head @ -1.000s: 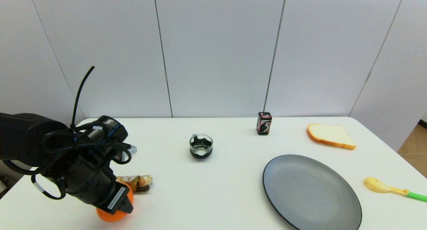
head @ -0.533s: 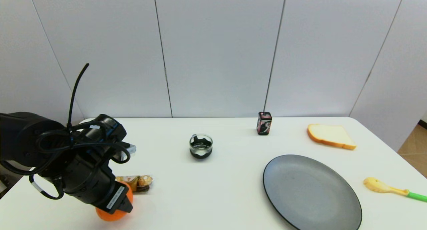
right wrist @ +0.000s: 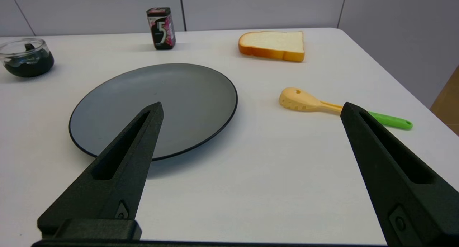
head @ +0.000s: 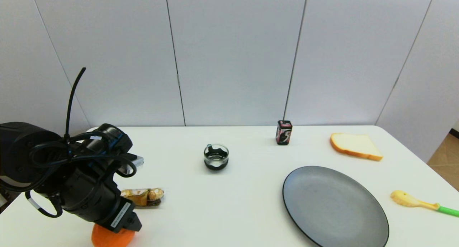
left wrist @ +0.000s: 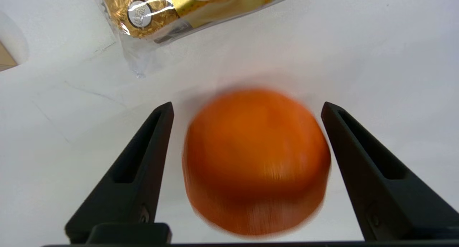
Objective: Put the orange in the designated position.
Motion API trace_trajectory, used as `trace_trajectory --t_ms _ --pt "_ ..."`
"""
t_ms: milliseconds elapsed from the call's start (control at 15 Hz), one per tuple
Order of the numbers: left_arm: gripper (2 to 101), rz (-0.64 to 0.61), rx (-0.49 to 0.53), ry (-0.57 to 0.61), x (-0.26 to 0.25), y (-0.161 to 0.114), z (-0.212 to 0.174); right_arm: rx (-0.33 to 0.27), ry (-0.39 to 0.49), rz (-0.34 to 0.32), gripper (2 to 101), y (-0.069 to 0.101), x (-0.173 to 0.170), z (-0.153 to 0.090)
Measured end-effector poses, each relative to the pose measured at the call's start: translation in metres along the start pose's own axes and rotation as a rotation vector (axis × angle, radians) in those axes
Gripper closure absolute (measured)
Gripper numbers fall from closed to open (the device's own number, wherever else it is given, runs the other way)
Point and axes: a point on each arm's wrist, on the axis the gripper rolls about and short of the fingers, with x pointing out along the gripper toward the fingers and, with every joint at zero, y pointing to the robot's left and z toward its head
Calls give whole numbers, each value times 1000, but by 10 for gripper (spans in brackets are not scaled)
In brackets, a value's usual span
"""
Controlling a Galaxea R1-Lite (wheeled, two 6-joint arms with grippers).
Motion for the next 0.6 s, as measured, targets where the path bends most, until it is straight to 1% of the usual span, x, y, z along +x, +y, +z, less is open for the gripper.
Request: trace_trajectory --t_ms 267,600 --pt "142 0 -1 6 1 0 -1 0 0 1 43 0 0 0" --pt "100 1 0 2 0 0 -1 0 0 0 43 0 0 0"
